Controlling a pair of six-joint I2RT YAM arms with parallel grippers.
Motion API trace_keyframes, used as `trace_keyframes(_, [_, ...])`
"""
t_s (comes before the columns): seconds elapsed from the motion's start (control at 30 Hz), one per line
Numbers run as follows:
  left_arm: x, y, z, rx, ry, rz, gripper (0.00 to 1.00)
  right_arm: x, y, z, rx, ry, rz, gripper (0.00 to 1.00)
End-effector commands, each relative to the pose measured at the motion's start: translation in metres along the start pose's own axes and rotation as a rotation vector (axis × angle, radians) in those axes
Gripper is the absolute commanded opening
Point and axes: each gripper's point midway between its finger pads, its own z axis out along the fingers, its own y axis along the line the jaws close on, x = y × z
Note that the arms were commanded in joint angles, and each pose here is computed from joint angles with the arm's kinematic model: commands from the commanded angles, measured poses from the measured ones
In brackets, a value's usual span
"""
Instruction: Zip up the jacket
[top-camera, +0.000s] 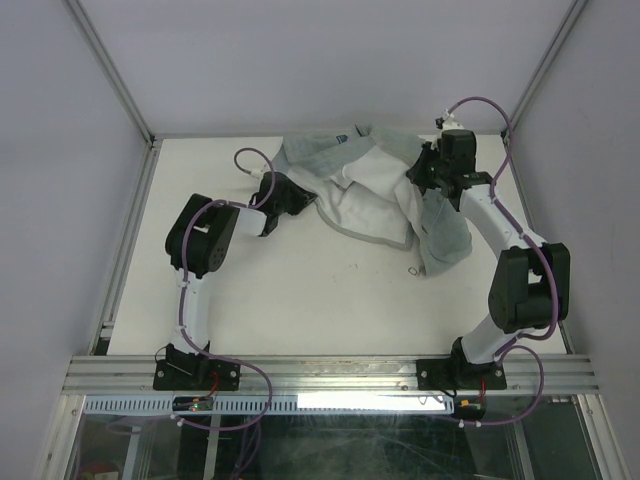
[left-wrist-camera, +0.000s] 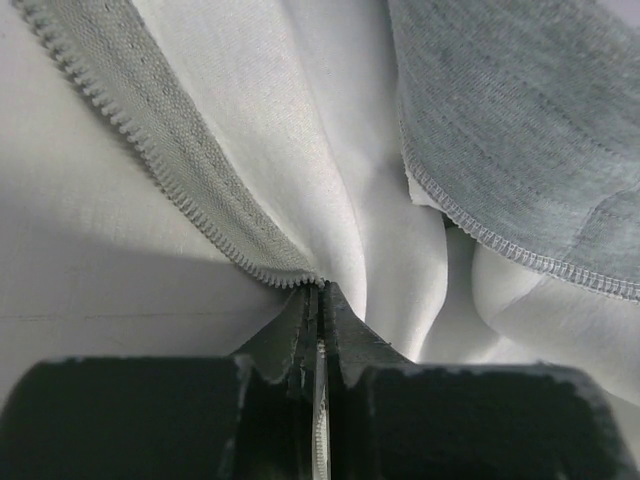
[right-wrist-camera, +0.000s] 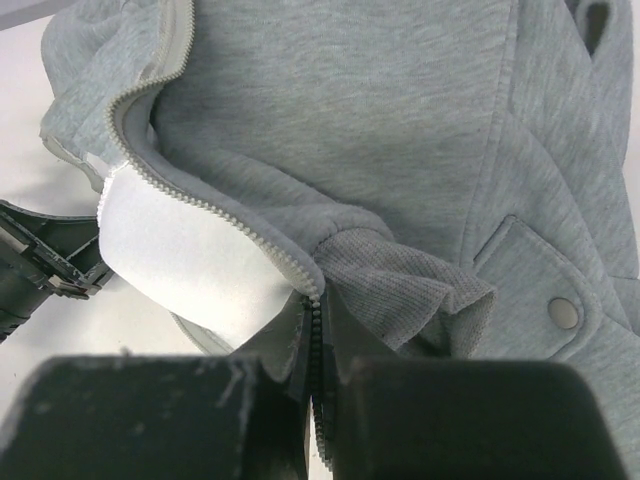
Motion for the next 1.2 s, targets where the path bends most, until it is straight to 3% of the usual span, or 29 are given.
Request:
trace_keyframes(0.0, [-0.011,0.003,-0.014,-0.047,-0.049,0.074,0.0,-0.046,0.022,-0.028,-0.051,-0.136,-0.021,0.01])
trace_keyframes(0.13, [-0.042,-0.01,-0.056,-0.063,-0.116,0.13,0.0,-0.057,0.027,-0.045,-0.043,-0.161,-0.039,0.01])
trace_keyframes(0.33, [-0.103,-0.041,-0.136,-0.159,-0.184,0.374,0.0,-0.084,0.043,-0.086,-0.047,-0.24,-0.058,0.01])
trace_keyframes(0.57, [-0.198,-0.114,-0.284,-0.248,-0.417,0.58,0.0,-0.124,0.026,-0.137,0.128,-0.335,-0.061,0.0])
trace_keyframes(0.77, [-0.222,-0.166,-0.377,-0.3,-0.484,0.719,0.0,-0.143,0.017,-0.177,0.22,-0.41,-0.064,0.0])
trace_keyframes(0.93, [-0.203,-0.181,-0.379,-0.213,-0.374,0.755,0.0,-0.134,0.012,-0.177,0.235,-0.399,-0.069,0.0])
trace_keyframes(1.17, [-0.113,-0.165,-0.29,-0.096,-0.051,0.739,0.0,-0.087,0.047,-0.116,0.096,-0.267,-0.107,0.02])
